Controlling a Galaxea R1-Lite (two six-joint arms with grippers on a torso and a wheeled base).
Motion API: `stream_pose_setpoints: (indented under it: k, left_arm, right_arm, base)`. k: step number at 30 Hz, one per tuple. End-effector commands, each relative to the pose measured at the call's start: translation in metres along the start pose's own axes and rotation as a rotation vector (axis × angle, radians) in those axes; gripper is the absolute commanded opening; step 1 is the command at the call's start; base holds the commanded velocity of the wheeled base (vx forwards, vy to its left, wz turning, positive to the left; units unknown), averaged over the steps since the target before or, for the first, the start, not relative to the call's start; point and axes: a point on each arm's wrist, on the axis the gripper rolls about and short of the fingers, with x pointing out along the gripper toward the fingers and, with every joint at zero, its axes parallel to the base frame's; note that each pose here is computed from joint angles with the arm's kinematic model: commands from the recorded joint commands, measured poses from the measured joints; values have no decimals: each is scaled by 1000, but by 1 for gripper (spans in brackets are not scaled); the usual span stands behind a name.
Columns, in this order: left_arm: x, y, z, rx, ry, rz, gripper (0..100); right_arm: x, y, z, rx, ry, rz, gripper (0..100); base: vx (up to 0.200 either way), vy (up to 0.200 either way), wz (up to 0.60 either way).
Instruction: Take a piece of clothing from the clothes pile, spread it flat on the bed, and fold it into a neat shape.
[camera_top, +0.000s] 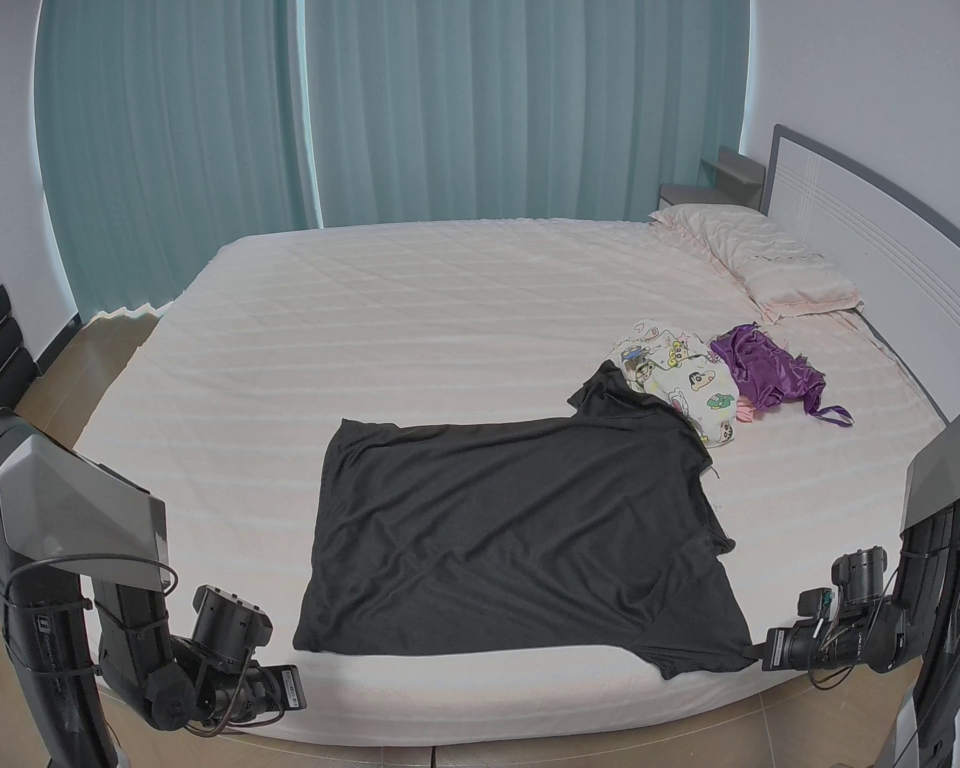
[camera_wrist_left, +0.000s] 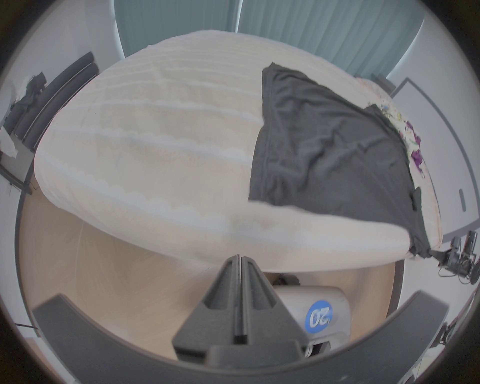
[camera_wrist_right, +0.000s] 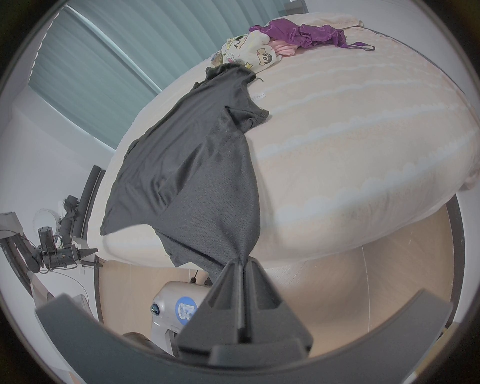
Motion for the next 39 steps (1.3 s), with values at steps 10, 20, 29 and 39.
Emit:
stream_pose_setpoints:
  k: [10, 20, 29, 39]
  left_arm:
    - [-1, -9, 8, -11, -41, -95, 0]
    - [12, -14, 27, -155, -114, -175, 100]
    - [29, -20, 30, -188, -128, -199, 100]
    - [35, -26, 26, -158, -132, -201, 0]
  right_arm:
    - [-3, -8, -20, -14, 82, -29, 0]
    - [0, -9, -21, -11, 78, -27, 0]
    - [0, -9, -21, -7, 77, -24, 0]
    - [0, -9, -21, -7, 77, -24, 0]
  base:
    - [0, 0, 0]
    - [0, 0, 0]
    - [0, 0, 0]
    - [0, 0, 0]
